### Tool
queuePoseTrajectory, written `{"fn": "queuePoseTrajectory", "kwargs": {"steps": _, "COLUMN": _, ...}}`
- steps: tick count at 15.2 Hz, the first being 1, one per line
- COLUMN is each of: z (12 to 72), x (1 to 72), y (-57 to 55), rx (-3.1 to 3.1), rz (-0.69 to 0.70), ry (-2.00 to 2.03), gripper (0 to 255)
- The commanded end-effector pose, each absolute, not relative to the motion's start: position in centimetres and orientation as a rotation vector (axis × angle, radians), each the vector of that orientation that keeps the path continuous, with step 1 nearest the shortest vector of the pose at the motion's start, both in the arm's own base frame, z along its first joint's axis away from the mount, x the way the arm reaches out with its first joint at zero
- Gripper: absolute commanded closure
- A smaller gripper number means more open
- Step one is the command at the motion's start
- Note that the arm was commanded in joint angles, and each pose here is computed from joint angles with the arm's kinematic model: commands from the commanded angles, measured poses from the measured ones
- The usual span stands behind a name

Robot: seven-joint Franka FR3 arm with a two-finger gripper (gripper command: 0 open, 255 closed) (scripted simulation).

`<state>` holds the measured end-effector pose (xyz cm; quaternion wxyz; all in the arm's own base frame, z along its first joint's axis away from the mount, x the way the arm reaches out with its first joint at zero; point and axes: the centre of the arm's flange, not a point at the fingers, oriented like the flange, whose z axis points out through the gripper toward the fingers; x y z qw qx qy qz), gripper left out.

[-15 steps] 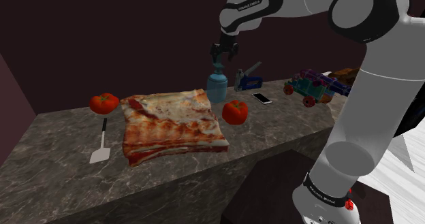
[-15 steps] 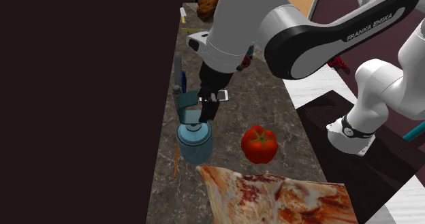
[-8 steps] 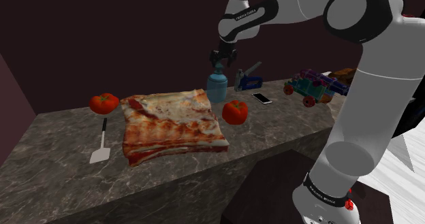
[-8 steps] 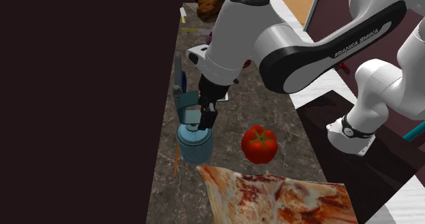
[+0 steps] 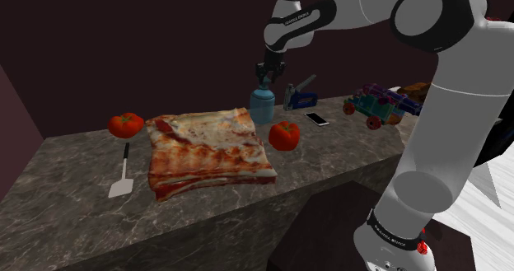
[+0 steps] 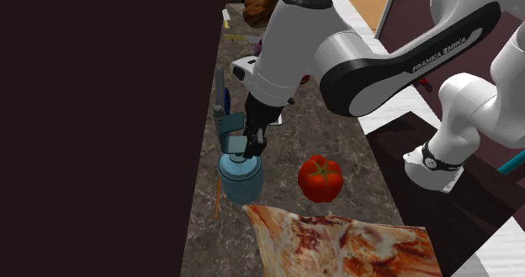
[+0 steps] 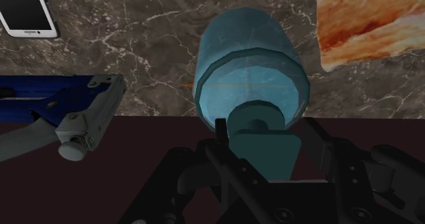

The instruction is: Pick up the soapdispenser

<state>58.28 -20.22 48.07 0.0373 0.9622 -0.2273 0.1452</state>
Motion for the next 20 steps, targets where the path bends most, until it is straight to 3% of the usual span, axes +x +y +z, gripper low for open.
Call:
{"fn": "queuePoseTrajectory", "kwargs": {"steps": 1, "z": 48.0, "x": 58.3, "y": -20.3, "rx": 2.953, "rz": 0.443, "ry": -0.698, "gripper": 255}}
{"fn": "queuePoseTrajectory", "kwargs": {"steps": 20, "z": 56.0, "x": 58.2, "y": -20.2, "rx": 2.953, "rz": 0.443, "ry": -0.698, "gripper": 255}}
